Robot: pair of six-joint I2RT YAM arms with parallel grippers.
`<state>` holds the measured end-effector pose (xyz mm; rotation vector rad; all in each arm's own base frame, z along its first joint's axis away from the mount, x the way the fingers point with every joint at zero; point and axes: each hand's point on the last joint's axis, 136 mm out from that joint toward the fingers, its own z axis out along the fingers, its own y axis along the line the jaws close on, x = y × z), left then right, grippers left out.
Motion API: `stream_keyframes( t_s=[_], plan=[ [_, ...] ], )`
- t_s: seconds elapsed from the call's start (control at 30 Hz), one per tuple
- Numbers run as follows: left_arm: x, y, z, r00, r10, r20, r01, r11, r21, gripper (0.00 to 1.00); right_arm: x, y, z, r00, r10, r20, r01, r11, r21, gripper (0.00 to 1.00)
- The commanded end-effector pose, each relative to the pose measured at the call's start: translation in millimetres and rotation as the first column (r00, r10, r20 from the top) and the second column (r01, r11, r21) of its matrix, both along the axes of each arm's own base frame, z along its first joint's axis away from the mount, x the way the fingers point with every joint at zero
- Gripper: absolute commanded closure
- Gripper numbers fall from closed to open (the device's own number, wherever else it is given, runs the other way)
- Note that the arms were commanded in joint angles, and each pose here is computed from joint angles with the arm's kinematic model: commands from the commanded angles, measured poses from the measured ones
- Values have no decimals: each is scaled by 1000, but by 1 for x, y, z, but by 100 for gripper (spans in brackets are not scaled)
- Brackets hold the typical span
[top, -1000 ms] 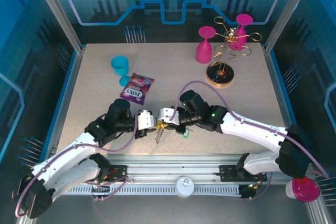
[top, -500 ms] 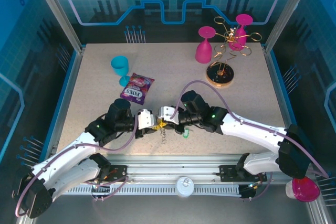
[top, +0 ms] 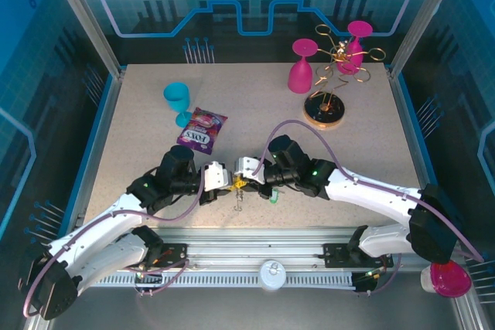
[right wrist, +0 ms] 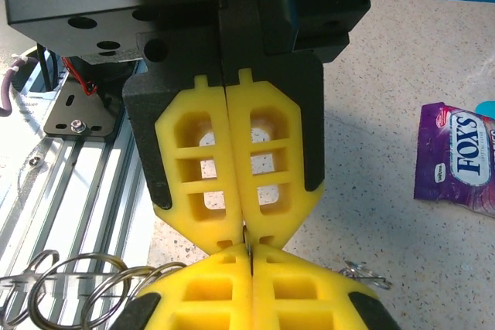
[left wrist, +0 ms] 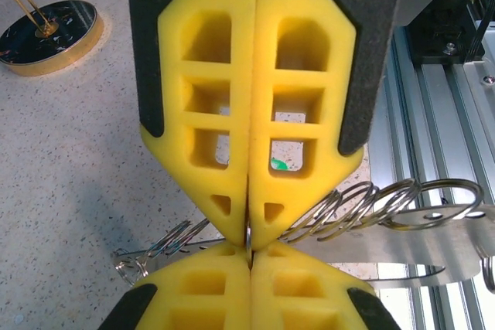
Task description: Put the keys on the keyring
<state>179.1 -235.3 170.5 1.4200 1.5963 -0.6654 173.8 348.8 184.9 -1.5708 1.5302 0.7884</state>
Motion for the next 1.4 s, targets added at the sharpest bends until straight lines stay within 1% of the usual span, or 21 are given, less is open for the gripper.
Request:
stream_keyframes(
  t_s=[0.0, 0.03, 0.07, 0.1, 0.13, 0.17, 0.23, 0.3, 0.37, 0.4, 0.43, 0.53, 0.57, 0.63, 0.67, 0.7, 0.77, 0.87, 1.0, 1.13, 1.37],
  plan=[
    [4, -1, 9, 995, -11, 97, 12, 1000, -7, 100, -8, 4, 17, 999, 40, 12, -41, 997, 71, 100],
    [6, -1, 10, 993, -7, 115, 7, 1000, -7, 100, -7, 2, 17, 1000, 27, 14, -28, 997, 67, 100],
    [8, 0, 12, 991, -2, 133, 3, 1000, -10, 100, -4, 0, 16, 1000, 5, 11, -6, 998, 65, 96],
    [9, 0, 12, 989, 6, 145, -4, 1000, -12, 100, -2, -2, 16, 1000, -13, 6, 13, 998, 66, 78],
    [12, 0, 14, 987, 14, 157, -12, 1000, -16, 100, 0, -6, 18, 999, -35, 7, 35, 997, 74, 65],
    [13, 0, 15, 986, 22, 164, -19, 1000, -21, 100, 3, -10, 21, 998, -63, 5, 63, 994, 85, 59],
    [16, -1, 18, 984, 34, 174, -28, 999, -36, 100, 9, -21, 25, 991, -131, 13, 129, 987, 97, 50],
    [19, -2, 20, 981, 50, 187, -40, 998, -56, 100, 20, -37, 27, 969, -244, 33, 240, 966, 97, 47],
    [23, -2, 22, 976, 72, 203, -58, 995, -77, 100, 36, -61, 24, 912, -410, 23, 407, 910, 77, 46],
    [25, -2, 22, 974, 83, 209, -67, 994, -85, 100, 43, -74, 20, 872, -489, 8, 488, 871, 60, 46],
    [26, -2, 21, 972, 92, 215, -75, 993, -90, 100, 50, -91, 15, 806, -592, -27, 592, 805, 35, 47],
    [28, -2, 18, 972, 100, 213, -83, 993, -85, 100, 55, -143, -17, 536, -830, -153, 821, 555, -133, 51],
    [28, -2, 15, 973, 98, 209, -82, 993, -81, 100, 52, -161, -32, 427, -887, -178, 864, 458, -208, 51],
    [27, -2, 11, 975, 90, 204, -77, 994, -73, 100, 44, -182, -55, 294, -934, -202, 879, 347, -326, 51],
    [26, -2, 8, 975, 83, 205, -71, 995, -66, 100, 40, -189, -64, 239, -948, -212, 871, 306, -385, 51],
    [25, -2, 6, 975, 80, 205, -69, 996, -61, 100, 36, -192, -69, 211, -952, -223, 856, 290, -429, 51],
    [25, -3, 3, 978, 77, 194, -68, 996, -52, 100, 29, -193, -83, 187, -954, -234, 802, 286, -524, 51],
    [24, -5, -2, 981, 65, 181, -59, 998, -38, 100, 27, -181, -101, 181, -943, -280, 724, 320, -611, 51],
    [22, -6, -7, 984, 56, 168, -53, 998, -23, 100, 32, -154, -115, 225, -922, -316, 633, 385, -672, 52],
    [20, -5, -10, 984, 48, 169, -47, 999, -13, 100, 42, -126, -120, 309, -890, -334, 579, 455, -677, 56],
    [19, -5, -13, 985, 43, 168, -43, 999, -1, 100, 53, -111, -134, 366, -882, -298, 541, 462, -703, 64]
  ],
)
